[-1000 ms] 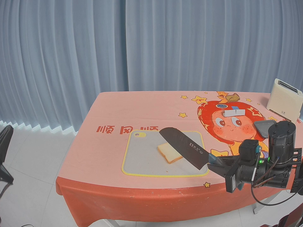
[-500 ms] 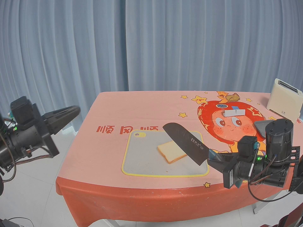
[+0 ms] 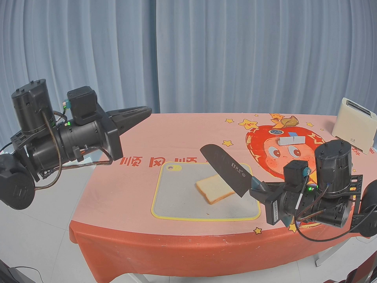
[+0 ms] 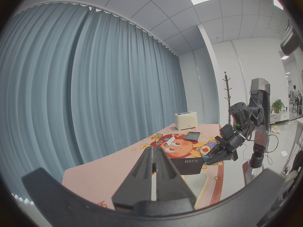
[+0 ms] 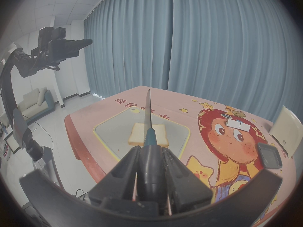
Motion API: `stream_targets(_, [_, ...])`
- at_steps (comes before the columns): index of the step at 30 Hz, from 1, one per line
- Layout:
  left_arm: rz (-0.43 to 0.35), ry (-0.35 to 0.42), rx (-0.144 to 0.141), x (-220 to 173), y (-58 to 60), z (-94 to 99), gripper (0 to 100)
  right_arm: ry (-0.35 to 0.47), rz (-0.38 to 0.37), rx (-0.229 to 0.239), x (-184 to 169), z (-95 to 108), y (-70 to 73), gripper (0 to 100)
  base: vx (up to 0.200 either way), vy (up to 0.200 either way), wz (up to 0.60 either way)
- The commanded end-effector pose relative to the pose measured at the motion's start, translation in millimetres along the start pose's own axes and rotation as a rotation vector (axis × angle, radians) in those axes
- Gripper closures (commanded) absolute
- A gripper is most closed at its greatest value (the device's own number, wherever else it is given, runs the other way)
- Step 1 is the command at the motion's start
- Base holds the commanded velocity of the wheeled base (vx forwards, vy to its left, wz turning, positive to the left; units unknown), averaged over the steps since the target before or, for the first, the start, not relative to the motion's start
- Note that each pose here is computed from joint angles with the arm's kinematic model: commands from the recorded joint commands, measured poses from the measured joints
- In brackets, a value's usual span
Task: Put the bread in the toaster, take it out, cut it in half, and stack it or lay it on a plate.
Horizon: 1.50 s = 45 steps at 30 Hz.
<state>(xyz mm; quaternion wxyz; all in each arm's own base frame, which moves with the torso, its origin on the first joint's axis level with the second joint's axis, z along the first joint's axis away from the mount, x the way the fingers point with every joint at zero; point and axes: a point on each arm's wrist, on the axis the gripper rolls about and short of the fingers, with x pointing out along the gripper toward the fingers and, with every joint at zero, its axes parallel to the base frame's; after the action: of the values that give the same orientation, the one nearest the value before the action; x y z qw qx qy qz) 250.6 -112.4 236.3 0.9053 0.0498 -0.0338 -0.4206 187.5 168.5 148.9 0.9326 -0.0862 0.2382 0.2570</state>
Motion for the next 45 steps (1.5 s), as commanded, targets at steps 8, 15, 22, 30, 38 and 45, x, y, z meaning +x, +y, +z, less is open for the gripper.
stream_targets(8, [0.006,0.024,-0.010,26.3,6.3,-0.4,100,-0.011,-0.024,-0.022,9.3,13.2,7.8,100,0.000,0.000,0.00])
stream_targets(15, [-0.021,0.042,-0.014,43.1,5.3,-6.4,100,0.022,-0.014,-0.035,19.4,9.7,13.7,100,0.000,0.000,0.00])
stream_targets(22, [-0.045,0.110,-0.045,61.1,-0.9,-25.3,100,0.062,-0.027,-0.048,27.3,2.0,11.7,100,0.000,0.000,0.00])
stream_targets(30, [-0.086,0.215,-0.053,95.6,-8.6,-57.7,100,0.074,-0.063,-0.061,30.3,-2.3,8.8,100,0.000,0.000,0.00])
stream_targets(38, [-0.086,0.203,-0.042,114.3,-12.9,-57.8,100,0.078,-0.100,-0.090,29.1,-6.1,11.5,100,0.000,0.000,0.00])
stream_targets(45, [-0.081,0.213,-0.042,119.4,-16.4,-62.6,100,0.071,-0.146,-0.105,27.8,-6.5,15.4,100,0.000,0.000,0.00])
